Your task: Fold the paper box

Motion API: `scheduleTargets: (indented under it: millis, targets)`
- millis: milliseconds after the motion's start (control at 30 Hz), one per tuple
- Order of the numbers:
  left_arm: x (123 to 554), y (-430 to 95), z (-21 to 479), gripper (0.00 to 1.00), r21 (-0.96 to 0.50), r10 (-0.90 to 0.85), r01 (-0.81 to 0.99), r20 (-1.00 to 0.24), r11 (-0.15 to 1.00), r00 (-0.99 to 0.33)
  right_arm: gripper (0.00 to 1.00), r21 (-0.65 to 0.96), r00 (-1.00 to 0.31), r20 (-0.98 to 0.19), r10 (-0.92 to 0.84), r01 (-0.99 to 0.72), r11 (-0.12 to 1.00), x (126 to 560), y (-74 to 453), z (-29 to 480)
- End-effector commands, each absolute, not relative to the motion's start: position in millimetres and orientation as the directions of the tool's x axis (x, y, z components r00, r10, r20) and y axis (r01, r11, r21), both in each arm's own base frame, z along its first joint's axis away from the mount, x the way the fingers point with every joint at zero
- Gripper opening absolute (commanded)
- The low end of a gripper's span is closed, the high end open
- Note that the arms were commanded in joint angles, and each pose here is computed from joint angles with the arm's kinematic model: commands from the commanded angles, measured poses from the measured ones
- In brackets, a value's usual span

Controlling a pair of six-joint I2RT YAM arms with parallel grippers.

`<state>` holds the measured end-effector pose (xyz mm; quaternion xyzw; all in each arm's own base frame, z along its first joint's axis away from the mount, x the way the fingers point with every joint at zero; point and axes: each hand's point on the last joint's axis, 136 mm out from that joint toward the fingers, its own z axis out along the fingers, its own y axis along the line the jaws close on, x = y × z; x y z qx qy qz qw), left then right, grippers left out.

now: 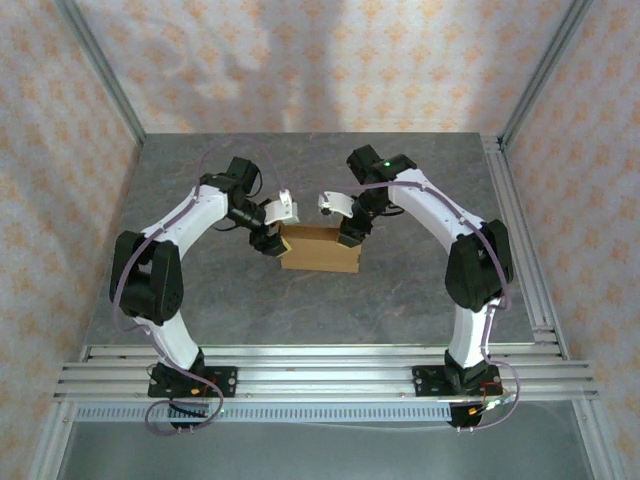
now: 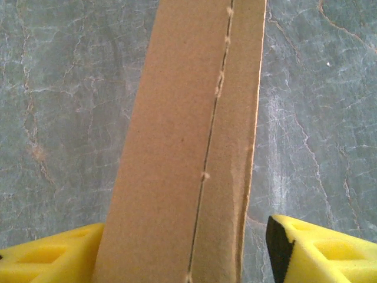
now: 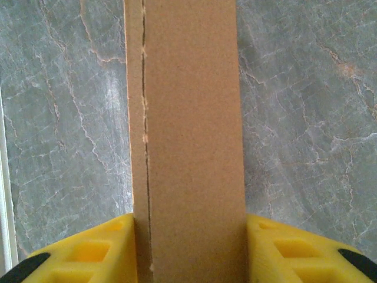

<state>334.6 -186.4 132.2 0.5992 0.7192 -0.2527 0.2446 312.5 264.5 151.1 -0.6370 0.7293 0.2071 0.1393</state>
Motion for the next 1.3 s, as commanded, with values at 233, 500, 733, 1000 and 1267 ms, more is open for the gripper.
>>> scheduleTargets:
  millis: [233, 500, 733, 1000, 1267]
  targets:
    - [331.5, -181.7, 133.4, 0.49, -0.034, 0.763, 0.991, -0.634, 0.131, -0.123, 0.51, 0.109, -0.165, -0.446, -0.88, -0.986, 0.13, 310.1, 254.8, 150.0]
    - [327.9, -179.2, 136.1, 0.38, 0.022, 0.771, 0.993, -0.632, 0.113, -0.074, 0.79, 0.041, -0.17, -0.516, -0.84, -0.984, 0.173, 317.3, 259.3, 166.9]
    - [323.5, -180.1, 135.2, 0.39, 0.018, 0.768, 0.995, -0.637, 0.096, -0.062, 0.84, -0.047, -0.267, -0.599, -0.755, -0.929, 0.366, 335.0, 240.8, 186.4]
    - [320.1, -181.4, 141.7, 0.39, -0.007, 0.758, 0.995, -0.647, 0.101, -0.081, 0.63, -0.051, -0.311, -0.558, -0.769, -0.912, 0.406, 303.9, 213.2, 180.9]
    - [321.7, -180.0, 141.3, 0.39, 0.002, 0.763, 0.994, -0.641, 0.107, -0.081, 0.37, -0.058, -0.316, -0.538, -0.781, -0.911, 0.408, 305.2, 210.8, 183.0]
